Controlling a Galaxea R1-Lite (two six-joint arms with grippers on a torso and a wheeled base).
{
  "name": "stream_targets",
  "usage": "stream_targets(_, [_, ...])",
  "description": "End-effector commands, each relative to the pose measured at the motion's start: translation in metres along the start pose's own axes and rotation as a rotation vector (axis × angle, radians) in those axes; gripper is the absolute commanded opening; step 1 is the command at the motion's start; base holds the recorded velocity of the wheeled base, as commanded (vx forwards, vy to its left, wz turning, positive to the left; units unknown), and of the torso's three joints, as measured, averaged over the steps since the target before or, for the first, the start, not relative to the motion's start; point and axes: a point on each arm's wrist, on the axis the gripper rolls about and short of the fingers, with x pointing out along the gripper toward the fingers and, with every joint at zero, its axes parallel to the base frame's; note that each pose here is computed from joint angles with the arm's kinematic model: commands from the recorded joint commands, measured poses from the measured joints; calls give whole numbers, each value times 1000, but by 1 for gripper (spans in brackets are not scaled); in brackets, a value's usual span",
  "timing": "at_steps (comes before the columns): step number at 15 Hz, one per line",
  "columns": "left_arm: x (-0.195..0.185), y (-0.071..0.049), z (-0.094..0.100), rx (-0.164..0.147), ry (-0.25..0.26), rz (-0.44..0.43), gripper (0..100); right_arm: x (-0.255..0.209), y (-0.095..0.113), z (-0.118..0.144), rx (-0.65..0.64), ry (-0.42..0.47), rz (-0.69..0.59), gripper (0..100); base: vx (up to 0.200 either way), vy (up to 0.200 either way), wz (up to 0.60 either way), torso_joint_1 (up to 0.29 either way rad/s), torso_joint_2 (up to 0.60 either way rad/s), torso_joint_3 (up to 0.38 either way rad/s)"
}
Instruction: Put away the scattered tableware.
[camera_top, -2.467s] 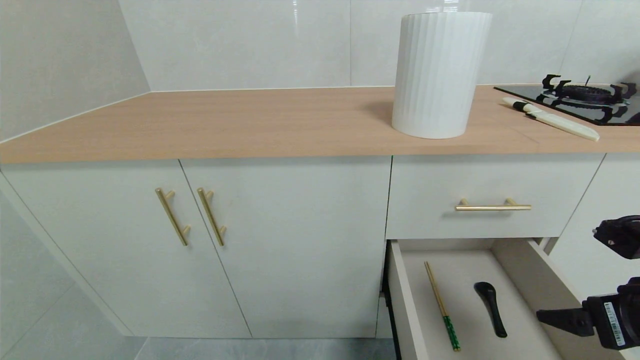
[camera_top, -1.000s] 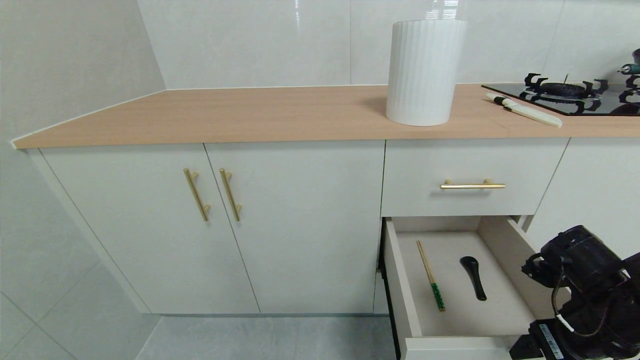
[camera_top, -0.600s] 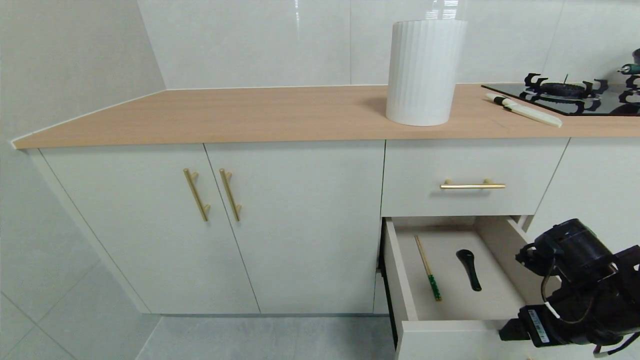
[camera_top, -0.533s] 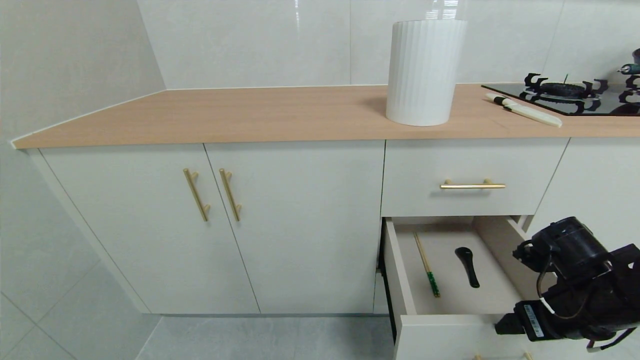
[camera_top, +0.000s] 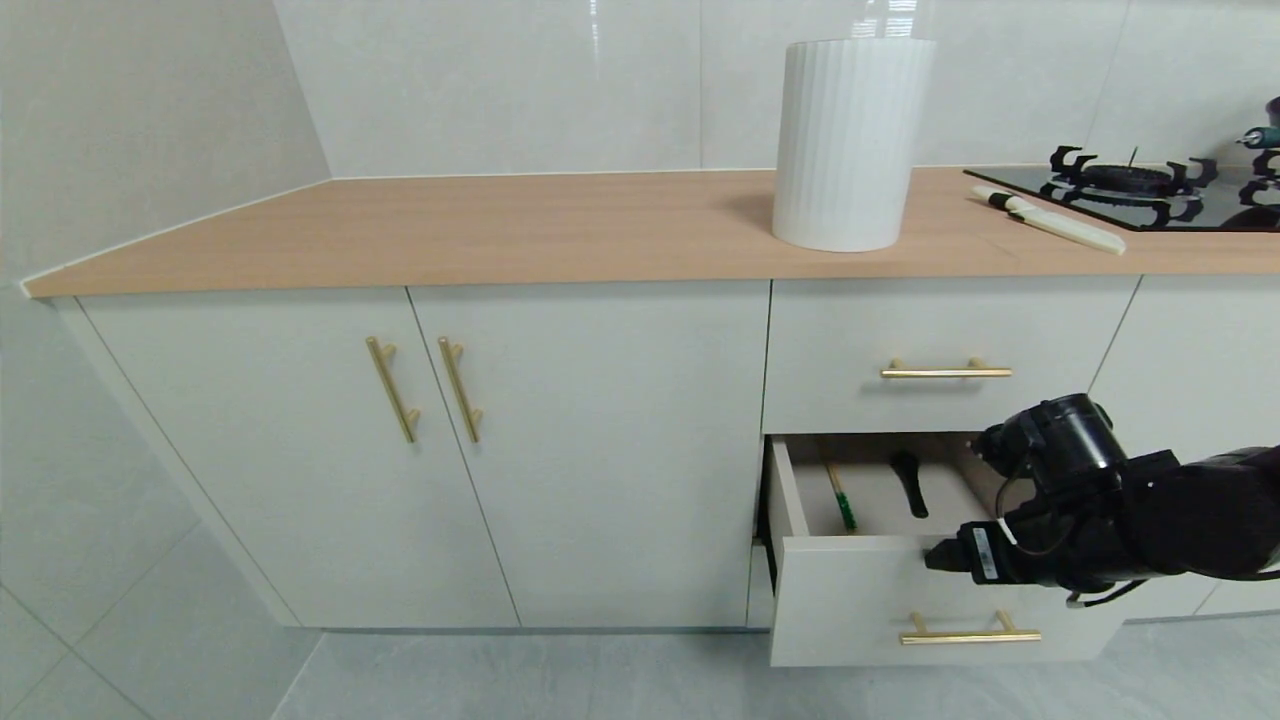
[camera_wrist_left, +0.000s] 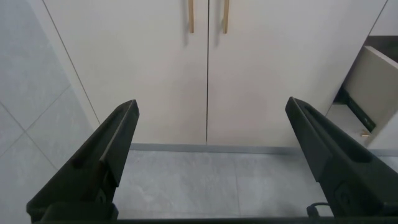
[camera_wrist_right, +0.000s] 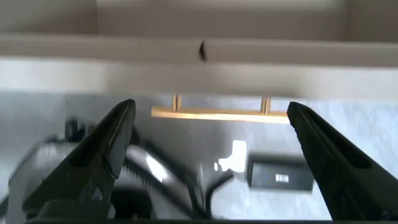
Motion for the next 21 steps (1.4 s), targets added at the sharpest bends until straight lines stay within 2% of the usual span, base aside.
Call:
stream_targets(1, [0, 0, 0, 0, 0, 1, 100, 24, -4, 14, 3, -10, -15, 100, 0, 0, 0, 0, 0, 0])
stream_targets(10, [0, 0, 0, 0, 2, 0, 100, 60, -12, 61, 30, -173, -29, 100, 0, 0, 0, 0, 0, 0])
stream_targets(21, [0, 0, 0, 1, 2, 0, 100, 104, -11, 65, 84, -443, -91, 100, 0, 0, 0, 0, 0, 0])
